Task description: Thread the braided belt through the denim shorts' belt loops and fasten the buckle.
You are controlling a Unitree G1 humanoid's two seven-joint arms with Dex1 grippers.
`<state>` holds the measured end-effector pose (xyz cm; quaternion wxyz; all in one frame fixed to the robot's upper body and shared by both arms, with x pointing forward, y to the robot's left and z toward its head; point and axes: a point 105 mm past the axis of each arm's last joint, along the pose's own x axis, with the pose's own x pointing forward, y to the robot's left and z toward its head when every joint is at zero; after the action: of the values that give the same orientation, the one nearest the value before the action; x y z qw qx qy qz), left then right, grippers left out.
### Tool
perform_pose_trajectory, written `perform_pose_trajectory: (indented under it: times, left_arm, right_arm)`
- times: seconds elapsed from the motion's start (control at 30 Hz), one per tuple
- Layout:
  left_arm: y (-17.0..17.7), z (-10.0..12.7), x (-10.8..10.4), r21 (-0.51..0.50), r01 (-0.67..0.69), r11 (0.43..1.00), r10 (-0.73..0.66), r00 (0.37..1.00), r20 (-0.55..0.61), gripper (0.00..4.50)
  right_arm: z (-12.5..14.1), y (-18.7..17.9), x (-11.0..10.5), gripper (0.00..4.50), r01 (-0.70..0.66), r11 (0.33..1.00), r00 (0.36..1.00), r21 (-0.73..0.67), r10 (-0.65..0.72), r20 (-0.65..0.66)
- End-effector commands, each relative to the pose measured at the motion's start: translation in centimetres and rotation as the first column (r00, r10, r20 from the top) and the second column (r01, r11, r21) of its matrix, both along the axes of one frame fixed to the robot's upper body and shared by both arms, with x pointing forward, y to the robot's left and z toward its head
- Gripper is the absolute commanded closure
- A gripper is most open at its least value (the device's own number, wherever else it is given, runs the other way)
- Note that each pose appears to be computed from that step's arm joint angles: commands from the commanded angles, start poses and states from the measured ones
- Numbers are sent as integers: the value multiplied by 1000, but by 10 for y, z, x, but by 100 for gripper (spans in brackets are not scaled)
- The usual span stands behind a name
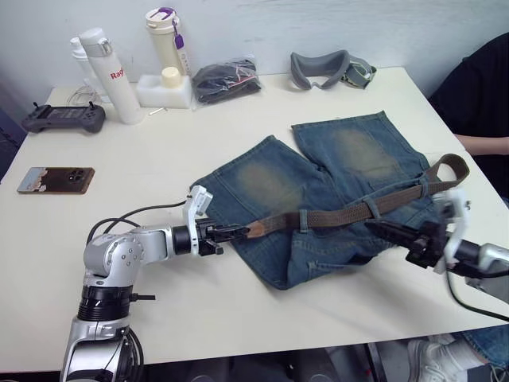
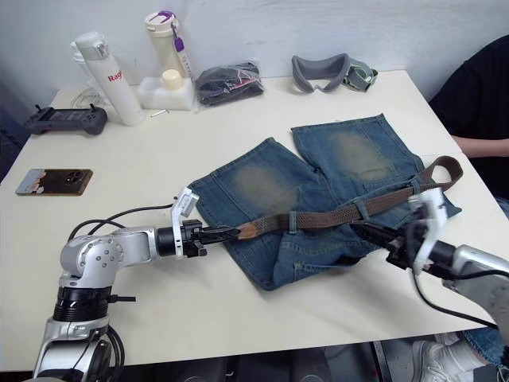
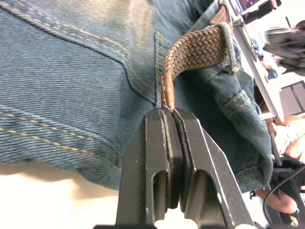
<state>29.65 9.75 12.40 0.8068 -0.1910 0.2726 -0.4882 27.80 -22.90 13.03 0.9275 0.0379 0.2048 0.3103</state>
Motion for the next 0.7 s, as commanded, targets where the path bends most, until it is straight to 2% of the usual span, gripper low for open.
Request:
perform_pose_trajectory:
  times: [0.03, 0.27, 0.4, 0.7]
  left_arm:
    - [-1, 11, -8, -12, 45, 999, -45, 999, 31, 450]
    - [19, 14, -21, 21, 48, 999, -49, 999, 24, 450]
    - [35, 15, -30, 55, 42, 998, -43, 999, 12, 450]
    - [110, 5, -39, 197, -116, 973, 124, 992, -28, 450]
  right_arm:
    - [-12, -6, 12, 443, 26, 985, 999, -170, -19, 42]
    - [-24, -16, 14, 443, 14, 953, 999, -303, -2, 41]
    - [-24, -15, 14, 443, -14, 943, 999, -332, 31, 44]
    - [-25, -6, 15, 443, -50, 945, 998, -324, 62, 28]
